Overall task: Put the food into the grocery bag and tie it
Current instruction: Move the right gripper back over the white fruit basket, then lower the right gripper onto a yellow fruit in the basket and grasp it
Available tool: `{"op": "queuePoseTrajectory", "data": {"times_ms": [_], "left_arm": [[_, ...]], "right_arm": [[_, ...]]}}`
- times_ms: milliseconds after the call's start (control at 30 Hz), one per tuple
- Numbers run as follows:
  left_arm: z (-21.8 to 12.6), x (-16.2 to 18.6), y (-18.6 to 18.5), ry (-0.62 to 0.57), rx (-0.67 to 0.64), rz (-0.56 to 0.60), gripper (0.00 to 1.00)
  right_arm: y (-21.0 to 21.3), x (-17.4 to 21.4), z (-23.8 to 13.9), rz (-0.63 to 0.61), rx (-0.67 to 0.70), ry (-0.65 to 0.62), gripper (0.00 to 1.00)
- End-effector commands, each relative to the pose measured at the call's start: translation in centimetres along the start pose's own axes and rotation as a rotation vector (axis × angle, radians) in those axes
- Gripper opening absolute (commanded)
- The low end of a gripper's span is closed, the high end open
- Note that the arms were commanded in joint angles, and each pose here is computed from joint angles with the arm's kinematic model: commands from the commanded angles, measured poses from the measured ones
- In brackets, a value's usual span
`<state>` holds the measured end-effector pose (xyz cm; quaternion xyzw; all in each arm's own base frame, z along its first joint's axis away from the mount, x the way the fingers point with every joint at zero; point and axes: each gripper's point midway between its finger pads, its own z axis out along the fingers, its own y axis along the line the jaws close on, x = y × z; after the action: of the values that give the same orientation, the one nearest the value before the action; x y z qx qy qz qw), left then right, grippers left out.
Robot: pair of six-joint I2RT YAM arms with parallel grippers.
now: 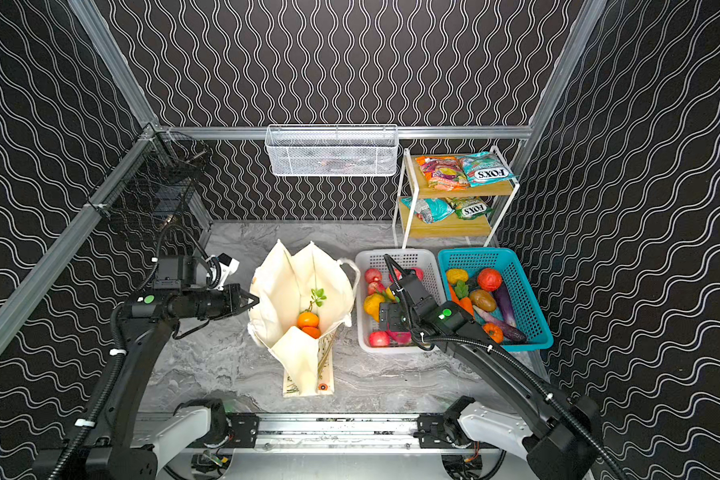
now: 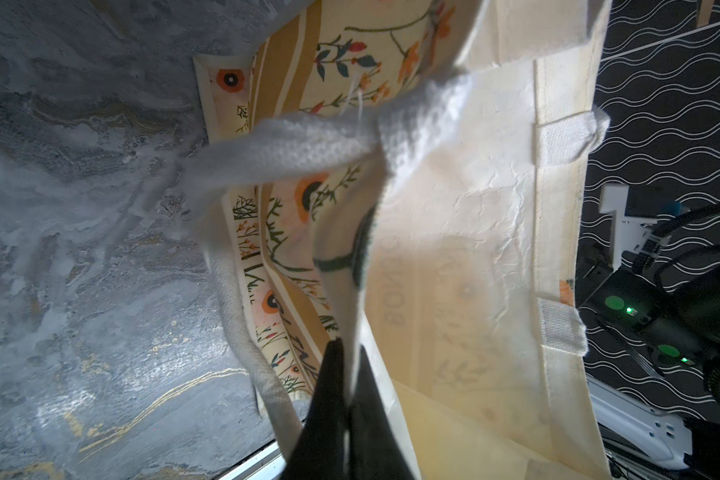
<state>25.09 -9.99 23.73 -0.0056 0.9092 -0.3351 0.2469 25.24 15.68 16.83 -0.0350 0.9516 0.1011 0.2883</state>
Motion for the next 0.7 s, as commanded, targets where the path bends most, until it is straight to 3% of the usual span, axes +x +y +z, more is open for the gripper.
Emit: {"op": "queuePoseTrajectory", "data": {"times_ms": [0,267,667], "left_arm": [[-0.1,0.1,-0.4,0.007,0.014,0.02,0.0],[-0.2,-0.2,-0.6,0.005,0.016,0.03,0.0],[-0.4,-0.5,-1.8,0.012,0.025,0.066,0.0]], "right_arm": [[2.6,-1.5,0.5,-0.047,-0.106,-0.019,0.95],[1.8,-1.9,3.7,-0.195,0.027,0.084,0.91],[3.8,-1.5,5.1,-0.393,-0.125,0.087,0.92]]}}
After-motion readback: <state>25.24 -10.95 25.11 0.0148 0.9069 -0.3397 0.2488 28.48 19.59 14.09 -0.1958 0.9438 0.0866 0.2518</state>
